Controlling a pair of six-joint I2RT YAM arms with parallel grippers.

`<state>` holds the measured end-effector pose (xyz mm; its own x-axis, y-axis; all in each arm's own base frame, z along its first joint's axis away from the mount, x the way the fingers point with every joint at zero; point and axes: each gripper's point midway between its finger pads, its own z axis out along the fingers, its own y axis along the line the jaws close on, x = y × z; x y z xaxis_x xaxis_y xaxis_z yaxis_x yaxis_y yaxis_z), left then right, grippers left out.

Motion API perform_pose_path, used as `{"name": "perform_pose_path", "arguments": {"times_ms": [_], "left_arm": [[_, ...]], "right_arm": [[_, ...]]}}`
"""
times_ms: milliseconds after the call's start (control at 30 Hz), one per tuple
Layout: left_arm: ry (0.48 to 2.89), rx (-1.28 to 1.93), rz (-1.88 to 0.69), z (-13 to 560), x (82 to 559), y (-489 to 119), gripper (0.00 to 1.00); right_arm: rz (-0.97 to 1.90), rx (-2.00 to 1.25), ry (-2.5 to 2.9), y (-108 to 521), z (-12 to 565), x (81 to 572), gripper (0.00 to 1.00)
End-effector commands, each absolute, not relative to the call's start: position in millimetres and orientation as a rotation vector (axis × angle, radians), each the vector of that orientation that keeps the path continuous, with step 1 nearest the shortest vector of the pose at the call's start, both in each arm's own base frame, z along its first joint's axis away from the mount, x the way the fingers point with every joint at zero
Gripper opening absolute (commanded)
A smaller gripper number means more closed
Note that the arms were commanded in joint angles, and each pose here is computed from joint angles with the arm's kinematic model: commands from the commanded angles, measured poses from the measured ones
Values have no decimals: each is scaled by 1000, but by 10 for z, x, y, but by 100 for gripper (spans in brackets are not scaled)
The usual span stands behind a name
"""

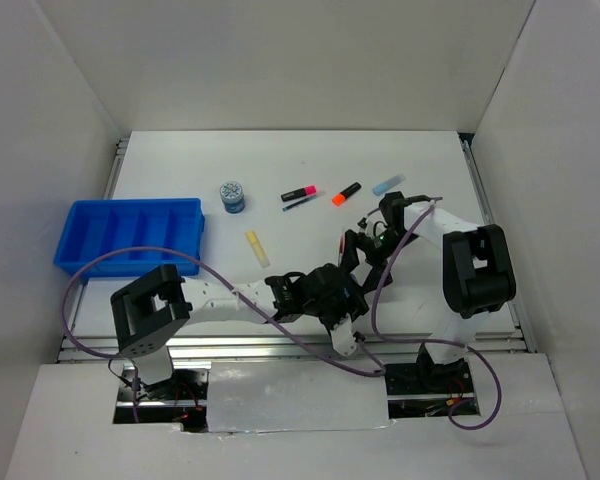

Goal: Sort the stationery into containers
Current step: Place the stationery in the storage box.

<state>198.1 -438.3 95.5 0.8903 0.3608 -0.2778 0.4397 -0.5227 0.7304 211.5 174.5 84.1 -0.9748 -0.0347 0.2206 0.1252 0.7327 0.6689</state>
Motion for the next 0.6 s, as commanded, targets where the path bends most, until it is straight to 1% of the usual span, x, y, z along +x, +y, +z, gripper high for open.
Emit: {"name": "perform_pose_path", "arguments": {"times_ms": [0,167,233,267,300,367,400,433,500,533,567], "left_arm": [[522,2084,-143,1325,1795,-4432,0],[535,2033,-169,1506,1670,-4439,0],[635,1946,-221,1768,1674,-4445,0],[704,1898,-248,1883,1696,-4442,0],[851,1815,-320,2005,1712,-4417,0],[1044,1666,-375,2366,1937,-4336,0],[1209,1553,-473,2462,1980,-4261,0],[1295,1423,-486,2723,2283,-4126,0],[1515,1234,-607,2846,2468,-3873,0],[1580,1100,-596,3007,2811,-3598,0],[1653,992,-649,3078,2885,-3438,0]], "right_arm": [[-1139,-93,-2792,1672,1049,2292,96],[-1090,-208,-2970,1375,1125,2549,98],[-1099,-266,-3070,1195,1251,2707,98],[-1076,-261,-3124,1148,1295,2751,98],[-1067,-316,-3190,997,1355,2861,98],[-1010,-341,-3350,780,1557,2980,98],[-996,-324,-3412,716,1644,3035,98],[-987,-329,-3462,643,1747,3045,98],[-967,-313,-3521,567,1867,3085,98],[-965,-318,-3540,532,1915,3091,98],[-970,-310,-3551,524,1950,3100,97]]}}
